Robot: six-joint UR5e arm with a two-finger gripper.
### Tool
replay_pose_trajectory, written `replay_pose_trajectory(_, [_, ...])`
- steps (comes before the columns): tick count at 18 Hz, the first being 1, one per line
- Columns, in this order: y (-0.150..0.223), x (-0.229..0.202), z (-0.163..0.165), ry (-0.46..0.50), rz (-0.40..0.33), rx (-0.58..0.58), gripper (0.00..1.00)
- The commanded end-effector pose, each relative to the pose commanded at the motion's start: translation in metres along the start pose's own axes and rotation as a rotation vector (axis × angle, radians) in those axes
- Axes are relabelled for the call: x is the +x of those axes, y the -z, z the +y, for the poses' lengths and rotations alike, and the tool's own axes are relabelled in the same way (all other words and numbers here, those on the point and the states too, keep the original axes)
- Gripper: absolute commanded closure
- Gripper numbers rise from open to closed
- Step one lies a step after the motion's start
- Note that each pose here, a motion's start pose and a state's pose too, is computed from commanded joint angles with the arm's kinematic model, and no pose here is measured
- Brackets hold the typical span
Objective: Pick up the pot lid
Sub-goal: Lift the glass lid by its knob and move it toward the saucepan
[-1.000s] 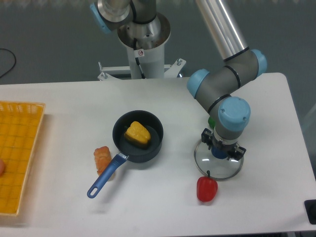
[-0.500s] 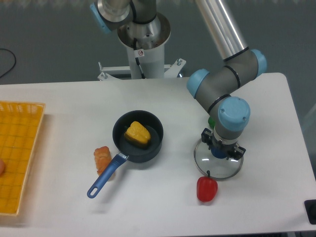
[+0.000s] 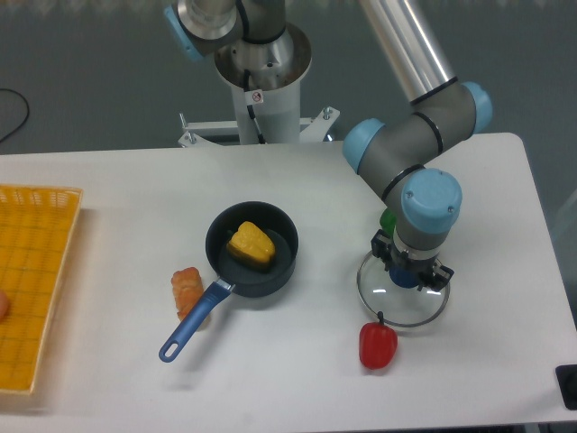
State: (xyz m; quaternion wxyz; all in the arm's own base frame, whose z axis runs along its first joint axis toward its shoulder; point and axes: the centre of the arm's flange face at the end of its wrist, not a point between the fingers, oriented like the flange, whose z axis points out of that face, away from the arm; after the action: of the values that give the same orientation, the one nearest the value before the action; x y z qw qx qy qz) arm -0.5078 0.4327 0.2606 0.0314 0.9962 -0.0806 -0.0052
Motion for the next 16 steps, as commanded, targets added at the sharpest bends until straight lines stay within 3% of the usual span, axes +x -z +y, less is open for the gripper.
replay_pose_trajectory(10, [0.030, 0.034, -0.021, -0.053, 0.031, -0.008, 0.38])
replay_pose_trajectory(16, [0.062, 0.075, -0.058, -0.136, 0.035, -0.012, 0.39])
